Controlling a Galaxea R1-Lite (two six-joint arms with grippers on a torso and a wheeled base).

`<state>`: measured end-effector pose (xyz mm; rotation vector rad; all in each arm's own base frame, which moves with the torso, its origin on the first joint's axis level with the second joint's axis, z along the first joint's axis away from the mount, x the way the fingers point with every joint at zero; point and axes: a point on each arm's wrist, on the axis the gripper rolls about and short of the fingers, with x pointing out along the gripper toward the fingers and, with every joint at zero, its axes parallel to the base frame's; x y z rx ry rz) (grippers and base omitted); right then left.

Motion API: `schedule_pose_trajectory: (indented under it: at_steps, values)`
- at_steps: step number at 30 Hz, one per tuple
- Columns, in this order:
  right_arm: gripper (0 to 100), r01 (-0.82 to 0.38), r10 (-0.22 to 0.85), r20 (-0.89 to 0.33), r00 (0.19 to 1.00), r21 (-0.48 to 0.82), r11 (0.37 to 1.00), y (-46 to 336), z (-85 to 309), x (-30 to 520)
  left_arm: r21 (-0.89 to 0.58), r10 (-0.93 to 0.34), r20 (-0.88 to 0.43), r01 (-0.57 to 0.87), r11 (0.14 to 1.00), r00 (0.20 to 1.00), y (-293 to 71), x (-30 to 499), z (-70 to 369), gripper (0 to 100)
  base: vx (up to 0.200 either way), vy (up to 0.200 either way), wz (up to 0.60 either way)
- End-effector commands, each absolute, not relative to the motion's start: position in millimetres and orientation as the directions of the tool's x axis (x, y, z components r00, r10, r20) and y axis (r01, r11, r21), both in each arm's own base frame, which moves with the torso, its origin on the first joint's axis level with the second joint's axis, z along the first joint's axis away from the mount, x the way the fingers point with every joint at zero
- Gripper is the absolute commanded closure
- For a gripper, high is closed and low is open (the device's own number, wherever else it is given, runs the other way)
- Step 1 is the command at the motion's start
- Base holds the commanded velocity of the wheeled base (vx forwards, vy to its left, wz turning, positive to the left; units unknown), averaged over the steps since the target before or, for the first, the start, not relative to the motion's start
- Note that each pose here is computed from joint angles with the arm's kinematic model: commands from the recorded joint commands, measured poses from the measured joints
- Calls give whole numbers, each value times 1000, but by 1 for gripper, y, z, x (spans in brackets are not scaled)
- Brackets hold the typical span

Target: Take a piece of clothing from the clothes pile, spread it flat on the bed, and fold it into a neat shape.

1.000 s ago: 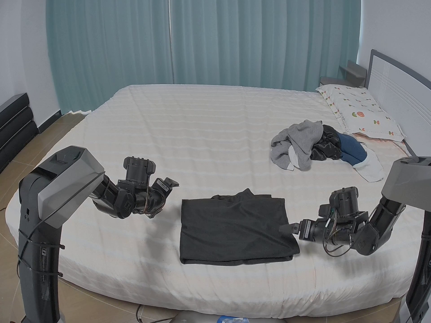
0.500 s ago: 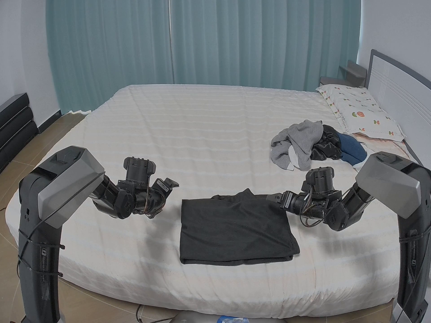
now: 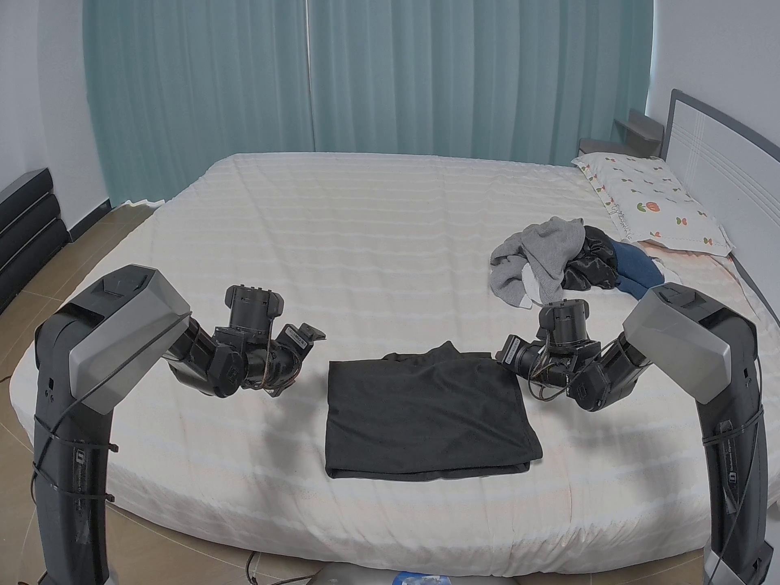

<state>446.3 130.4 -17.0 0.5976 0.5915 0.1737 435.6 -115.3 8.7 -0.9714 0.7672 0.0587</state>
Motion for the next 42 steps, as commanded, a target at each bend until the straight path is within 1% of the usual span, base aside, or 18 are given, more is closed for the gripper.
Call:
schedule_pose_trajectory:
  at_steps: [1, 6, 8, 19, 23, 30, 38, 39, 42]
  values:
    - [100, 16, 304, -453, 838, 577, 817, 127, -12, 453, -721, -284, -609, -369, 586, 740, -116, 436, 8, 0, 0, 0, 0]
    - [100, 10, 303, -439, 846, 580, 814, 127, -9, 455, -726, -286, -603, -363, 584, 744, -117, 437, 10, 0, 0, 0, 0]
    - [100, 19, 287, -432, 855, 578, 816, 124, -8, 458, -730, -288, -597, -359, 582, 749, -117, 437, 10, 0, 0, 0, 0]
    - [100, 30, 280, -444, 851, 574, 819, 123, -13, 459, -738, -305, -585, -337, 584, 752, -124, 438, 13, 0, 0, 0, 0]
    - [100, 32, 277, -442, 853, 575, 817, 121, -14, 459, -748, -359, -582, -307, 588, 730, -135, 435, 14, 0, 0, 0, 0]
    - [100, 26, 282, -439, 853, 575, 818, 124, -13, 459, -689, -373, -608, -233, 686, 701, -154, 436, -10, 0, 0, 0, 0]
    - [100, 22, 286, -437, 853, 577, 816, 125, -13, 459, -692, -380, -596, -214, 689, 707, -163, 447, -17, 0, 0, 0, 0]
    - [100, 21, 286, -435, 854, 577, 816, 125, -12, 459, -691, -380, -599, -215, 690, 705, -164, 447, -18, 100, 0, 0, 0]
    - [100, 22, 286, -437, 853, 577, 816, 125, -13, 459, -691, -384, -599, -212, 691, 703, -166, 448, -19, 100, 0, 0, 0]
